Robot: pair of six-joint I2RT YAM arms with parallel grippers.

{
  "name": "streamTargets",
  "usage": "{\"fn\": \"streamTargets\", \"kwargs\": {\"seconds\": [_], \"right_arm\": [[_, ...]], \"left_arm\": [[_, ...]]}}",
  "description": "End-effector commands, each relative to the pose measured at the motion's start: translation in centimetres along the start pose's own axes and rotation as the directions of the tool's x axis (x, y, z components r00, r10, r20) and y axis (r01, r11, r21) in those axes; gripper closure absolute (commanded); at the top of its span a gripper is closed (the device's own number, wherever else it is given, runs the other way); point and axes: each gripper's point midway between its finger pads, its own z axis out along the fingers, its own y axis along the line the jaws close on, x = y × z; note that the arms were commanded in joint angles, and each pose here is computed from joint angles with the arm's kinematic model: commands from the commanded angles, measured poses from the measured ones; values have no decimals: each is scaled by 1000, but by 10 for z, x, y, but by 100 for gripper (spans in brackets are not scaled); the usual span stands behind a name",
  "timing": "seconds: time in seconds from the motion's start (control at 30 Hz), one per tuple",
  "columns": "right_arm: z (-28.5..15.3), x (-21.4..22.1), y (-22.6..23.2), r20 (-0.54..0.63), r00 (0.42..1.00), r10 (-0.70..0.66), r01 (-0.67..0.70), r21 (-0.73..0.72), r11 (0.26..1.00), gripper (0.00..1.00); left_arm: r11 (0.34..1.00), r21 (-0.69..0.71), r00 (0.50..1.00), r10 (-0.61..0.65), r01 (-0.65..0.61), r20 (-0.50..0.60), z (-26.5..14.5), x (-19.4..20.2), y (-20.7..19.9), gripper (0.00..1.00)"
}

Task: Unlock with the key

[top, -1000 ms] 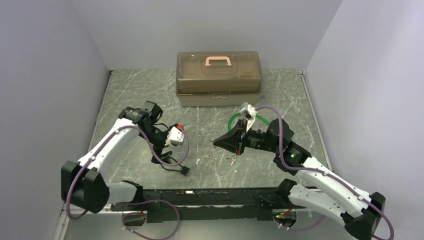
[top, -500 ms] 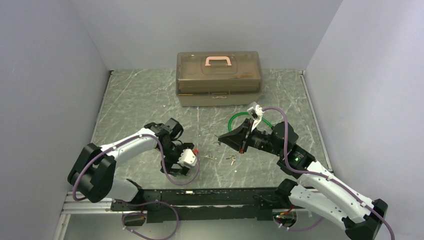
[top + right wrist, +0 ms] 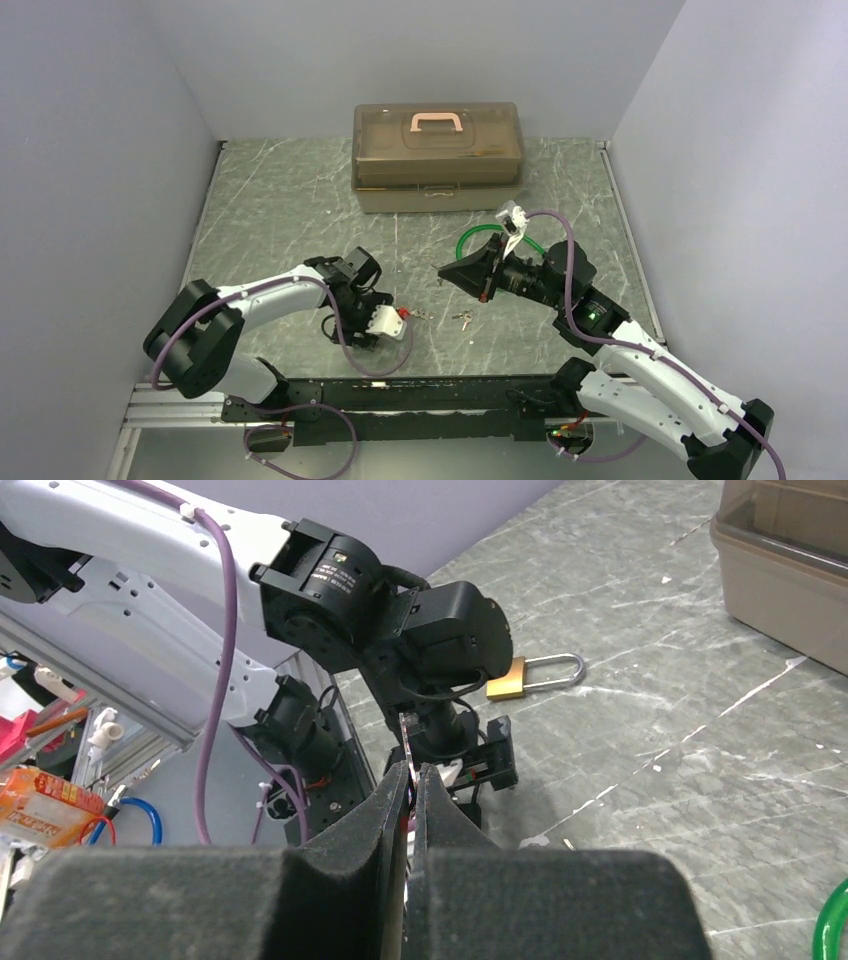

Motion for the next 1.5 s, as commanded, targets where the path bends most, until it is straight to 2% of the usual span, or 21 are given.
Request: {"fn": "streamTargets", "kwargs": {"seconds": [0.0, 0.2, 0.4, 0.5, 0.7, 0.8, 0.87, 0.93, 1.0, 1.07, 1.17, 1.27, 1.37, 1.47], "right_arm": [[0, -22, 6, 53, 998, -31, 32, -9, 999, 100], [-2, -26, 6, 56, 998, -39, 39, 1, 999, 100], [-1, -26, 6, 49, 998, -40, 40, 0, 999, 100], [-1, -27, 6, 54, 998, -41, 41, -3, 999, 100], [-1, -28, 8, 51, 998, -37, 37, -8, 999, 100], [-1, -30, 9, 53, 998, -43, 43, -8, 999, 100], [-2, -32, 9, 51, 998, -46, 46, -6, 999, 100], [-1, -33, 9, 48, 998, -49, 49, -3, 999, 100], [0, -38, 11, 48, 997, -52, 52, -5, 999, 100], [2, -38, 12, 19, 999, -42, 42, -6, 999, 100], [9, -46, 18, -27, 999, -32, 31, -24, 999, 100], [17, -60, 28, -53, 998, -41, 38, -59, 998, 100], [26, -75, 38, -62, 996, -59, 52, -109, 993, 100], [37, -87, 53, -87, 995, -58, 41, -183, 982, 100]], "left_arm": [[998, 12, 997, -65, 66, -43, 5, -1, 7, 24], [1000, 16, 1000, -4, 4, -17, 9, -14, -1, 29], [1000, 17, 1000, 5, -5, -8, 13, -15, -15, 28], [1000, 13, 1000, 4, -5, 7, 14, -20, -16, 31], [999, 30, 999, 19, -20, 44, 15, -28, -20, 52], [999, 28, 999, 20, -20, 32, 17, -25, -21, 75], [999, 39, 1000, 3, -4, 24, 15, -25, -22, 97], [998, 56, 999, -26, 25, 24, 8, -31, -22, 100], [998, 55, 1000, -17, 16, 14, -10, -39, -19, 100], [998, 3, 998, 55, -55, -13, -49, -49, -10, 100], [972, -190, 991, 132, -135, -30, -131, -70, 19, 100], [910, -387, 987, 161, -151, -8, -218, -92, 35, 100], [875, -464, 985, 171, -139, 27, -273, -106, 26, 100], [833, -540, 984, 173, -118, 53, -305, -111, 14, 100]]}}
